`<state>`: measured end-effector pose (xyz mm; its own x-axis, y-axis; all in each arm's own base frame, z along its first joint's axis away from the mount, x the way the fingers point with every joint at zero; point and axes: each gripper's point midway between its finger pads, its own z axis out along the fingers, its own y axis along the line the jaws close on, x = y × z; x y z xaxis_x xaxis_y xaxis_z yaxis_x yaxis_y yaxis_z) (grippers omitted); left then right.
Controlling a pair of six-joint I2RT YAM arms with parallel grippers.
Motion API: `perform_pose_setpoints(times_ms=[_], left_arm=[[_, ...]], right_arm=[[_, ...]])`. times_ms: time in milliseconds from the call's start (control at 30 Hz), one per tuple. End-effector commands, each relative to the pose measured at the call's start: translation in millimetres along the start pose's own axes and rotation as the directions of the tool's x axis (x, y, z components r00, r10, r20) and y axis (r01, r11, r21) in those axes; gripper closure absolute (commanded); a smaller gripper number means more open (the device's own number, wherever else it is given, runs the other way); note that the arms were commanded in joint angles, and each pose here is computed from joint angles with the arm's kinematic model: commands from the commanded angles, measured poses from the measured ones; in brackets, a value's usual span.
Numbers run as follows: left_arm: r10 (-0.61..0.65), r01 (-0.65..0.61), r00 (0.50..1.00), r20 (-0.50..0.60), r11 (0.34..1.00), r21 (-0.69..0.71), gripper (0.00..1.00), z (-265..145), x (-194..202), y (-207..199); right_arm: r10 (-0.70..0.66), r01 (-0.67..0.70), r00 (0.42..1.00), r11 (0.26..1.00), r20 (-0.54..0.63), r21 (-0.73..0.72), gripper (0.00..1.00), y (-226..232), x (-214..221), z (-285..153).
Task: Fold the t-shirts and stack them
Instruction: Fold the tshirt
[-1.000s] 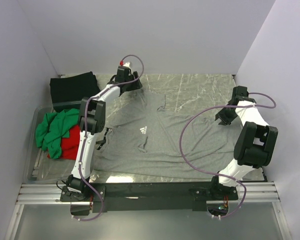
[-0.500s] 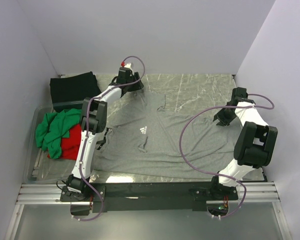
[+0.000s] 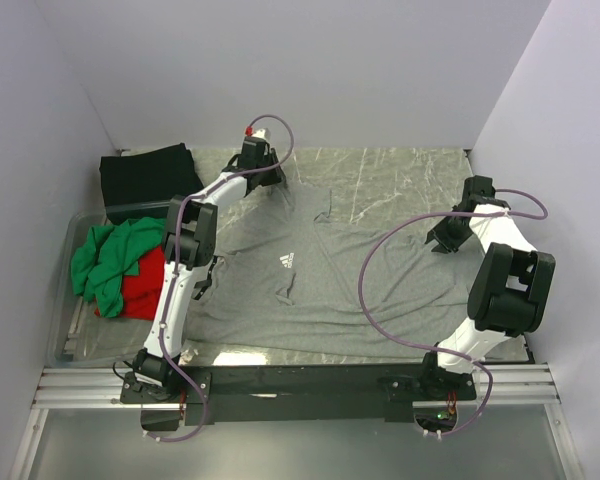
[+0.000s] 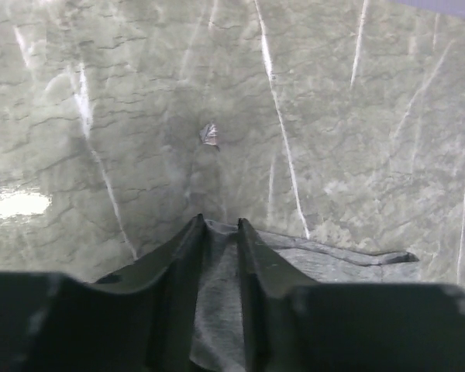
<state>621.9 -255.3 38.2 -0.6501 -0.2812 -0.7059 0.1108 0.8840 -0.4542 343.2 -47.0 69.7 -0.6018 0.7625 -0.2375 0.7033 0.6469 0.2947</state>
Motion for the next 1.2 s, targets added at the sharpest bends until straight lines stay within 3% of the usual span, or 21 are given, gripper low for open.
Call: perform_pose_setpoints(times_ms=[0,300,633,867,1167], left_arm=[[-0.022,0.019,0.999,-0.044,0.997,-0.077,0.71,4,20,17],[-0.050,0.049,0.998,-0.033,0.998,-0.046,1.00,-1,9,5],[-0.104,0.106,0.994,-0.030,0.993,0.057,1.00,-7,-5,-21],[-0.148,0.151,0.988,-0.047,0.985,0.082,1.00,-12,-10,-24],[-0.204,0.208,0.977,-0.061,0.976,0.072,1.00,-17,-16,-12]], right_arm=[[-0.009,0.009,1.000,1.000,0.025,-0.010,0.65,1,-5,-1],[0.014,-0.030,0.983,0.996,0.184,0.085,0.65,-19,-50,-20],[0.028,-0.120,0.940,0.961,0.341,0.250,0.64,-63,-120,-20],[0.061,-0.160,0.944,0.944,0.324,0.288,0.64,-84,-146,2],[0.079,-0.149,0.966,0.948,0.247,0.281,0.61,-91,-143,29]])
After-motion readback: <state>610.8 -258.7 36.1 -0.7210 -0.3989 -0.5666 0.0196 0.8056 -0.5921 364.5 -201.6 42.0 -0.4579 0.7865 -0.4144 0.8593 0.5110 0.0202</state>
